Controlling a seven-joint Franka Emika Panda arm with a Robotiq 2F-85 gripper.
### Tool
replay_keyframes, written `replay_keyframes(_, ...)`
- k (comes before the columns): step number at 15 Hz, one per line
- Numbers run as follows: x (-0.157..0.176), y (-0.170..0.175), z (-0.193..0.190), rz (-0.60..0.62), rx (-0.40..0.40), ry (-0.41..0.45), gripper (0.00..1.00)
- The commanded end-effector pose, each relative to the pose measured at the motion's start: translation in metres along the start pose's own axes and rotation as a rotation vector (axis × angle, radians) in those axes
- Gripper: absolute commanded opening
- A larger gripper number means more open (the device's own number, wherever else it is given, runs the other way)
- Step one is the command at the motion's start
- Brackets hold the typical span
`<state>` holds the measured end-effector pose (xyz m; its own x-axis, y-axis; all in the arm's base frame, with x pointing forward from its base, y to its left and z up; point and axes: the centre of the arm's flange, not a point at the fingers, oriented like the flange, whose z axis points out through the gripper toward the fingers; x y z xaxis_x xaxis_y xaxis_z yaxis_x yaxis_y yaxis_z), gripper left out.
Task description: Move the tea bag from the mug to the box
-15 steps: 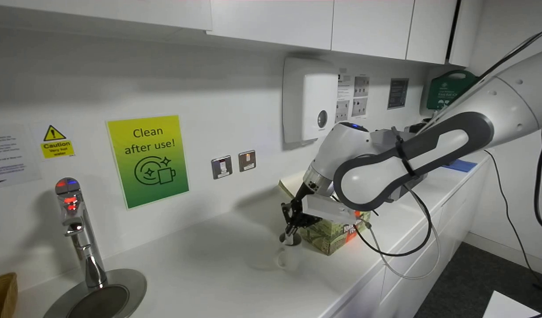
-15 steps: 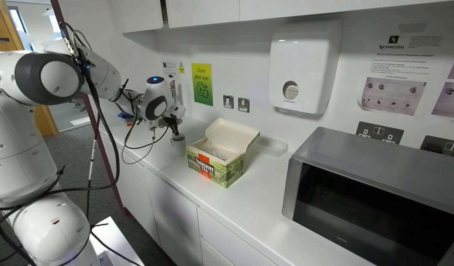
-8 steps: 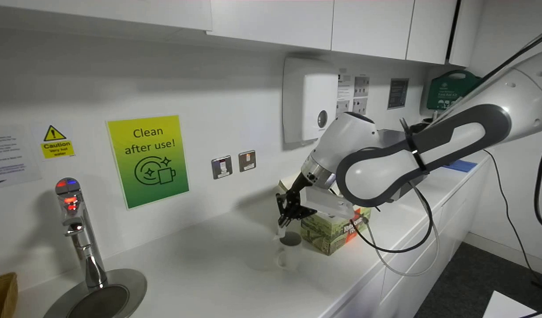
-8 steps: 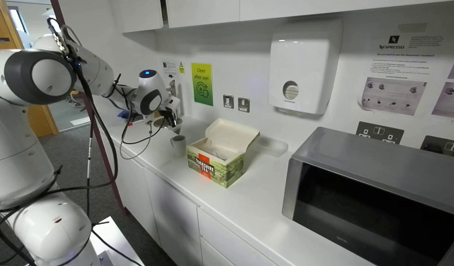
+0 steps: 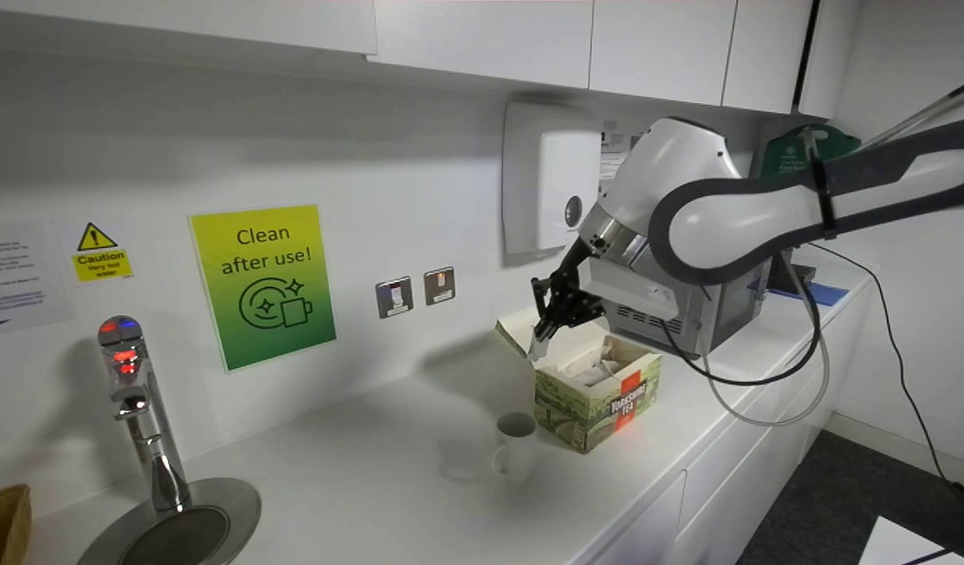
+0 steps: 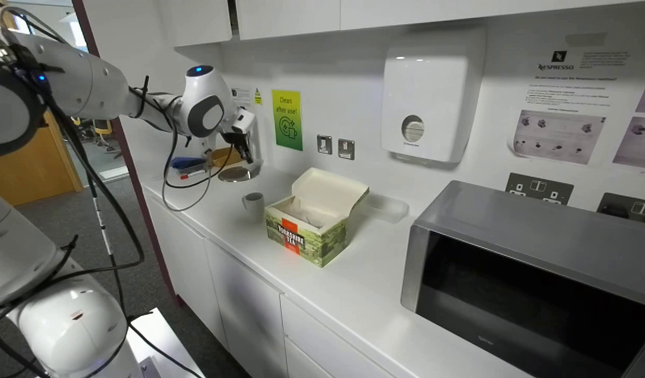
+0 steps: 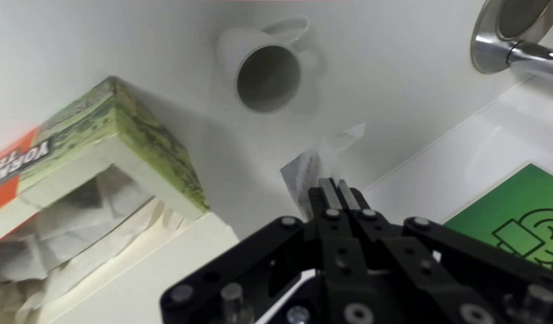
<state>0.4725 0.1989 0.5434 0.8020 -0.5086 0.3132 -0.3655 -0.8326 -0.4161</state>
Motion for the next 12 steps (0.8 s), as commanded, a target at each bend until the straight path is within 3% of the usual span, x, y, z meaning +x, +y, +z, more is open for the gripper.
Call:
replay_keyframes(1,0.027,0.023,-0.053,0.063,-0.1,0.038,0.0)
replay_keyframes(7,0.097,0.065,-0.087,0.192,-0.176,0.14,0.0)
replay_keyframes(12,0.137,0.089,-0.061,0.262,-0.218,0.157,0.0)
